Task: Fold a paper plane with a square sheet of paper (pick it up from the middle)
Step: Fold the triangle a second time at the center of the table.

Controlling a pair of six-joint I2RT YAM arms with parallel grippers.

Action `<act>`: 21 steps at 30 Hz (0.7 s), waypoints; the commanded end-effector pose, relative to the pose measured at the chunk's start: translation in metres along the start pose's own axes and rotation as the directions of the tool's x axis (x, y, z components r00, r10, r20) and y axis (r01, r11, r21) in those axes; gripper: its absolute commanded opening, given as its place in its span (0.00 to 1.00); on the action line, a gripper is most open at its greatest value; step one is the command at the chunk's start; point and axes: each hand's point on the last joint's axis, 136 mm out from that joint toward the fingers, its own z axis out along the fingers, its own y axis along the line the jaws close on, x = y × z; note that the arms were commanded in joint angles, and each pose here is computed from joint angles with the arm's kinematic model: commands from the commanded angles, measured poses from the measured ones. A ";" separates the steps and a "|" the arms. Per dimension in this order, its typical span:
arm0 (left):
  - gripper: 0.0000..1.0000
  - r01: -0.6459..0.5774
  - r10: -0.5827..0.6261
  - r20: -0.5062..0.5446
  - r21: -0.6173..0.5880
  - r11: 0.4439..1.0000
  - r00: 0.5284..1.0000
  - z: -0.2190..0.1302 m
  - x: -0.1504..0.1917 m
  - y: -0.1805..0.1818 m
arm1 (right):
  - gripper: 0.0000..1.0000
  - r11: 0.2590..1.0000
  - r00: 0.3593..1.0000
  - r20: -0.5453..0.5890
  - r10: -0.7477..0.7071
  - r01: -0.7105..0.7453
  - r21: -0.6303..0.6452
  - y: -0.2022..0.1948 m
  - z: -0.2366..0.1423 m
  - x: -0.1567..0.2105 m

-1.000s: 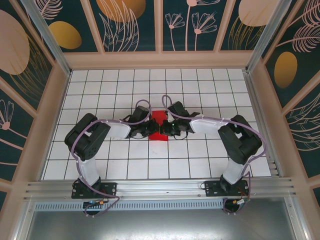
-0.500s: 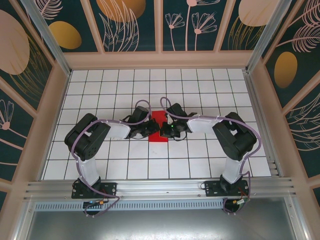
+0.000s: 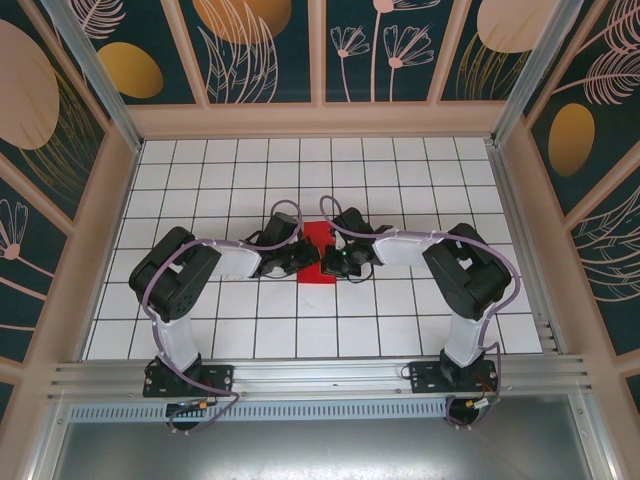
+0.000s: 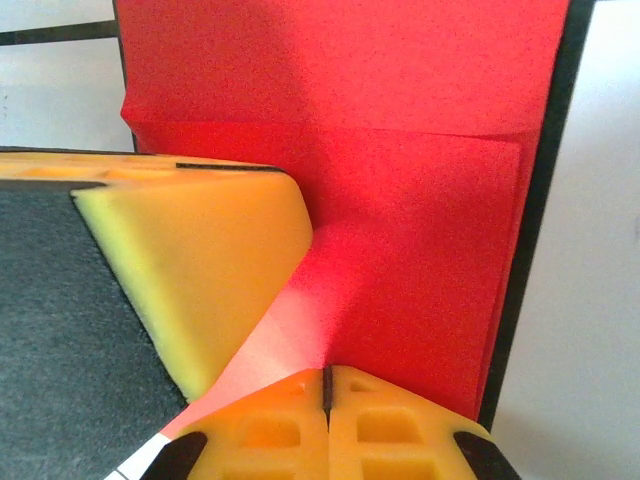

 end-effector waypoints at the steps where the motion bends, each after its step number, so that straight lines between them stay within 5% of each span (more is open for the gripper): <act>1: 0.00 0.078 -0.098 -0.071 -0.253 0.964 0.993 -0.001 0.035 0.075 | 0.00 0.998 0.998 -0.055 0.014 -0.011 0.054 -0.016 -0.004 0.022; 15: 0.00 0.072 -0.093 -0.074 -0.247 0.966 0.993 -0.001 0.035 0.073 | 0.00 0.995 0.994 -0.101 0.045 -0.035 0.098 -0.038 -0.020 0.058; 21: 0.00 0.068 -0.088 -0.075 -0.230 0.971 0.993 -0.001 0.034 0.069 | 0.00 0.999 1.000 -0.021 -0.020 0.021 0.027 -0.013 -0.038 0.038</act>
